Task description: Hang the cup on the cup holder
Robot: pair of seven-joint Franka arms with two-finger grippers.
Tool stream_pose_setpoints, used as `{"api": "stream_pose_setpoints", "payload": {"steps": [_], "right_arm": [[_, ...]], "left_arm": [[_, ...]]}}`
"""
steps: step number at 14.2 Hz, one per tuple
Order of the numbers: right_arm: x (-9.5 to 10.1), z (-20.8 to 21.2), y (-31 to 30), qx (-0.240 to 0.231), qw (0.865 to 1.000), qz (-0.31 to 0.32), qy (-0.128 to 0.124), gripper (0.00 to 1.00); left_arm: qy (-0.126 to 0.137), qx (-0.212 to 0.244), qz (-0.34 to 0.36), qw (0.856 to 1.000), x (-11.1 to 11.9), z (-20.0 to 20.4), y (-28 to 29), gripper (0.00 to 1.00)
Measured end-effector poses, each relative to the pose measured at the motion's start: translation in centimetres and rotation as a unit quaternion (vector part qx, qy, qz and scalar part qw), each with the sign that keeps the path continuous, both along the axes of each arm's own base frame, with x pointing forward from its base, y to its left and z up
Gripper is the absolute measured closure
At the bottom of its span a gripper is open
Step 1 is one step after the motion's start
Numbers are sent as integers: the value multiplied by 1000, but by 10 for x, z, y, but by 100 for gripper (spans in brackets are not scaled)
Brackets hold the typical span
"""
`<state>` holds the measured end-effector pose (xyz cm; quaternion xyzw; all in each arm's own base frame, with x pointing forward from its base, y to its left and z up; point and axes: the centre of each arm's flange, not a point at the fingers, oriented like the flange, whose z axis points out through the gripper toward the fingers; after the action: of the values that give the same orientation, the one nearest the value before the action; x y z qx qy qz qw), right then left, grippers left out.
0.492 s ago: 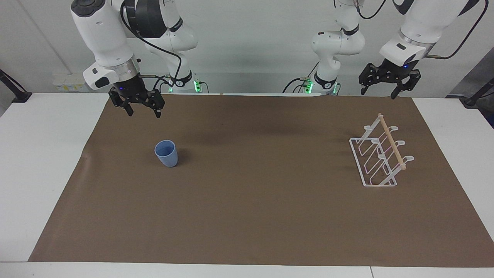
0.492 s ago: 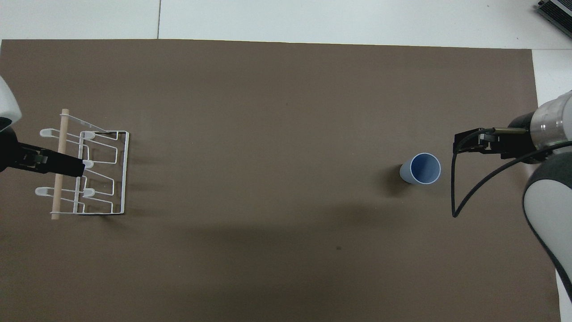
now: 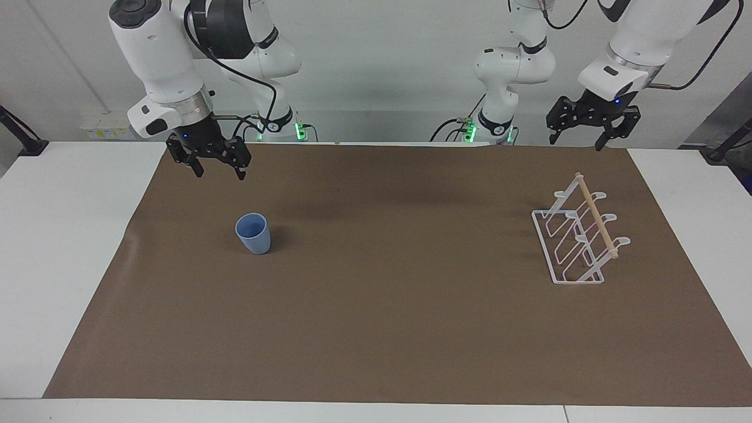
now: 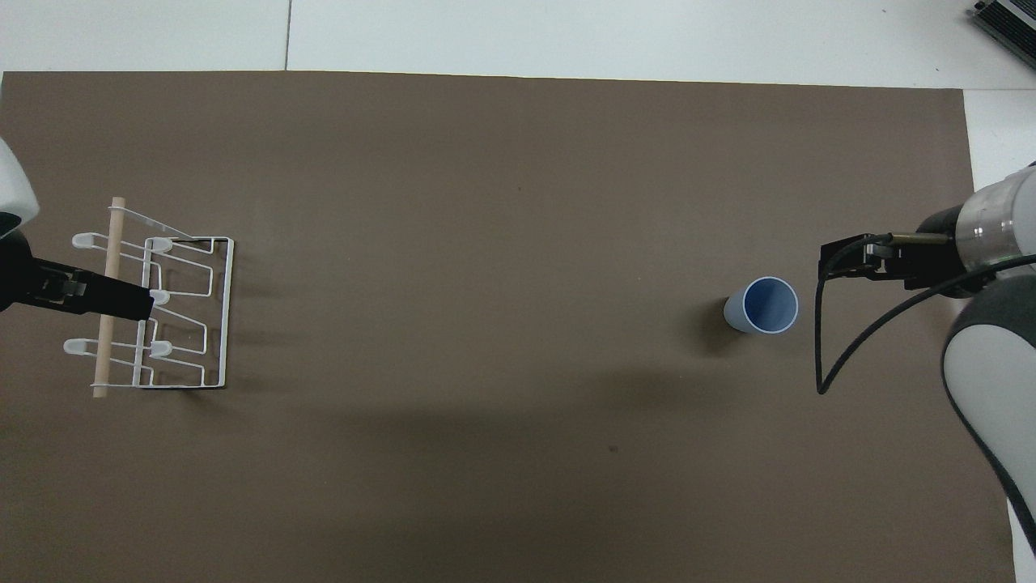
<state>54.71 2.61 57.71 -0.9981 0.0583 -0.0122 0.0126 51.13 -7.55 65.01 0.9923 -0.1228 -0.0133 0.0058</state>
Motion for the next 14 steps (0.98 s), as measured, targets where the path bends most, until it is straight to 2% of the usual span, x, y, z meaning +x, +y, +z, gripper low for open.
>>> {"api": "stream_pose_setpoints", "payload": {"steps": [3, 6, 9, 14], "right_arm": [[-3, -14, 1, 0, 1000, 1, 10, 0], [-2, -42, 7, 0, 1000, 6, -2, 0], [-2, -85, 22, 1, 1000, 19, -18, 0], [-2, -174, 39, -4, 999, 32, -30, 0]], "left_arm": [[0, 0, 0, 1000, 0, 0, 0, 0], [0, 0, 0, 1000, 0, 0, 0, 0], [0, 0, 0, 1000, 0, 0, 0, 0], [0, 0, 0, 1000, 0, 0, 0, 0]]}}
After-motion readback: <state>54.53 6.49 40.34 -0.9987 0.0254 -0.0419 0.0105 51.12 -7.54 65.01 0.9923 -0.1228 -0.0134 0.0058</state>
